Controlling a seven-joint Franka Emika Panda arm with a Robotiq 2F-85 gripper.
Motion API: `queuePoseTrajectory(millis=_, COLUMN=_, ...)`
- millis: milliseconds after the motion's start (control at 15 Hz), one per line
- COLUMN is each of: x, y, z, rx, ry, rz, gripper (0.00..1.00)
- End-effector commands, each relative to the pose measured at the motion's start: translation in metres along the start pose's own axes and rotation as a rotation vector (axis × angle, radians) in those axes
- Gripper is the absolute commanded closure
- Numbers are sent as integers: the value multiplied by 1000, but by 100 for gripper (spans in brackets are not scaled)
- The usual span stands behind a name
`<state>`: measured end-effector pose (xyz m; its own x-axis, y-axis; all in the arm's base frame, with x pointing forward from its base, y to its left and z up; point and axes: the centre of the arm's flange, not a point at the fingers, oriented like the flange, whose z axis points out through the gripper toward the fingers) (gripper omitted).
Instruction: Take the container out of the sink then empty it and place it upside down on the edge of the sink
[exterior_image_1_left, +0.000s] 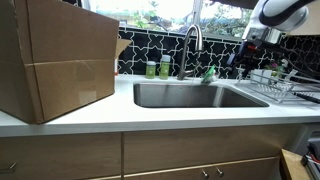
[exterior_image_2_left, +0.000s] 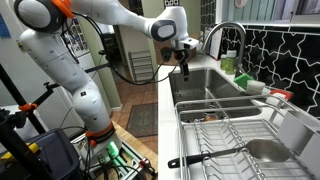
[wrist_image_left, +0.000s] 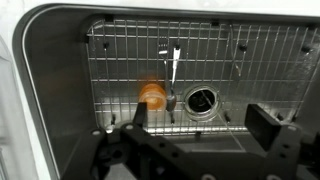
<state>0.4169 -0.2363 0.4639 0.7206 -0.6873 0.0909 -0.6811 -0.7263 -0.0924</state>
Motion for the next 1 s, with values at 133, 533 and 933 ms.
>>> queuePoseTrajectory(millis=133, x=23, y=15, z=29, rx=-34, ry=-36, rz=62, gripper=0)
queuePoseTrajectory(millis=533, x=30, y=14, z=27, rx=-36, ry=-28, rz=73, gripper=0)
queuePoseTrajectory(millis=933, x=82, y=63, z=107, rx=-94, ry=-76, rz=145, gripper=0)
